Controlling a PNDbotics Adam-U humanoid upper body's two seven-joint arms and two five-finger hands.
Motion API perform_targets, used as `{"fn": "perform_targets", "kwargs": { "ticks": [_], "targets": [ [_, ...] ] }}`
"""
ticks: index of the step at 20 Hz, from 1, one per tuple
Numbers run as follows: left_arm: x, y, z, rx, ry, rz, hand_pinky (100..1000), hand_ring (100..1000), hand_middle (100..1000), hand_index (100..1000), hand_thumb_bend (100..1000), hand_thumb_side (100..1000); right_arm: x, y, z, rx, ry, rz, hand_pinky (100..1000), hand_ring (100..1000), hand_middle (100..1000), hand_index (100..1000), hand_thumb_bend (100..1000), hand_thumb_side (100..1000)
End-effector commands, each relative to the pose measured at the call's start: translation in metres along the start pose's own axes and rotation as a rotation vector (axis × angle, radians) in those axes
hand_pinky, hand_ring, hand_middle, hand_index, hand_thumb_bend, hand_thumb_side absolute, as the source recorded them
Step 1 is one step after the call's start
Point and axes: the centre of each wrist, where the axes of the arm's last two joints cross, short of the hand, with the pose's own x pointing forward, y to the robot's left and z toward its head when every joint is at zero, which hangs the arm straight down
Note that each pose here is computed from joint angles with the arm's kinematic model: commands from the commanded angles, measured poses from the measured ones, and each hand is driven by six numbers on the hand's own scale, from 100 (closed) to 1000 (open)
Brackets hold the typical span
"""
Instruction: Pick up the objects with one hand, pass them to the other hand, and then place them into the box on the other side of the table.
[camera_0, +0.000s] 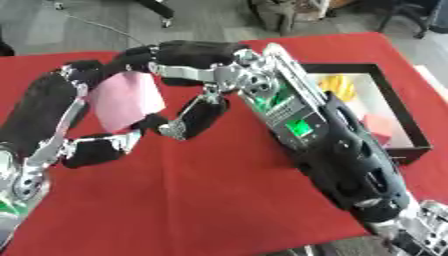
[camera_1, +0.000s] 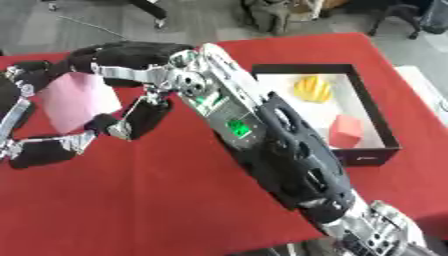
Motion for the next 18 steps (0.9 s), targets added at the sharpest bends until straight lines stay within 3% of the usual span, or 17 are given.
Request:
{"fn": "perform_targets", "kwargs": {
  "ticks": [1,18],
  "targets": [
    [0.0101,0.0157,-0.0031,0.060,-0.060,-0.002,614,499,508,627,100,317,-0.0053,-0.0025,-0.0005,-0.009,0.040,0.016,997,1000,933,1000,100,100],
    [0.0138,0.0157,-0.0023,0.154,-0.084,0.057,582,470,482,658,100,344,-0.0044,-0.0014,-0.0013,0.033,0.029,0.056,1000,1000,938,1000,100,100]
  ]
}}
